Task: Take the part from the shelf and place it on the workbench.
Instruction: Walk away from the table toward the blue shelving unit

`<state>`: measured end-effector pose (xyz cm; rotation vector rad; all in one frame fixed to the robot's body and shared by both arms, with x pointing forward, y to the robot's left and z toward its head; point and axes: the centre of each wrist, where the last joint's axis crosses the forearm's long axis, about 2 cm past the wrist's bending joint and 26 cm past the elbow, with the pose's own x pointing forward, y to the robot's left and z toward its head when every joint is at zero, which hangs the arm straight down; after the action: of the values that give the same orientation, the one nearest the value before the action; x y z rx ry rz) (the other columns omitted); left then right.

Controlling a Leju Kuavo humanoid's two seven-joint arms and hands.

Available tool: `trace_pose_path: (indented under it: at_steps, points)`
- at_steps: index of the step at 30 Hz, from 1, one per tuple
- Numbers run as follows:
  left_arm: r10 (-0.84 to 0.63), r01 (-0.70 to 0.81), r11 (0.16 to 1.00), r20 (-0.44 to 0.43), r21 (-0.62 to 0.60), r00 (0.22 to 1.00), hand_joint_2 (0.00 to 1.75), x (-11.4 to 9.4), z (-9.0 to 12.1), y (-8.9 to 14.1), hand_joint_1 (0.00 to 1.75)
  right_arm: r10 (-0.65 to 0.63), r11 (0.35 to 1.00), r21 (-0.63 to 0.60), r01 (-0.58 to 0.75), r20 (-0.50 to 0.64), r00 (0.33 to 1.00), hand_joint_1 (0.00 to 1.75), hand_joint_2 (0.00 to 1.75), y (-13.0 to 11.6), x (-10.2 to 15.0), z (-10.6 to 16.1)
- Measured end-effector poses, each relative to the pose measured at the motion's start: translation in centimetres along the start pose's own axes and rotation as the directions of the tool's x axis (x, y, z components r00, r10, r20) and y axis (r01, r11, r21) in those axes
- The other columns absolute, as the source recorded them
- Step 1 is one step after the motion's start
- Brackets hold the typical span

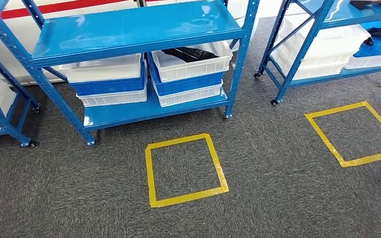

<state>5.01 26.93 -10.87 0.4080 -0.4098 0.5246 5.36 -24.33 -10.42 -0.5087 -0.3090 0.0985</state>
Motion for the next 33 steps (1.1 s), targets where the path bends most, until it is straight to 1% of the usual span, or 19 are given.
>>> trace_pose_path:
  at_steps: [5, 23, 33]
  points:
    - [-0.002, 0.002, 1.000, 0.005, 0.001, 1.000, 0.00, -0.13, -0.01, 0.15, 0.00, -0.028, 1.000, 0.012, 0.027, 0.016, 0.999, 0.00, 0.00, -0.06, 0.26, -0.11]
    - [-0.004, 0.004, 1.000, 0.013, 0.010, 1.000, 0.00, 0.07, -0.12, 0.21, 0.00, -0.035, 0.999, 0.030, 0.034, 0.032, 0.999, 0.00, 0.00, 0.27, 0.07, 0.13]
    - [0.001, -0.001, 1.000, 0.020, 0.004, 1.000, 0.00, 0.00, -0.07, 0.17, 0.00, -0.038, 0.999, 0.021, 0.038, 0.027, 0.999, 0.00, 0.00, -0.13, -0.18, -0.11]
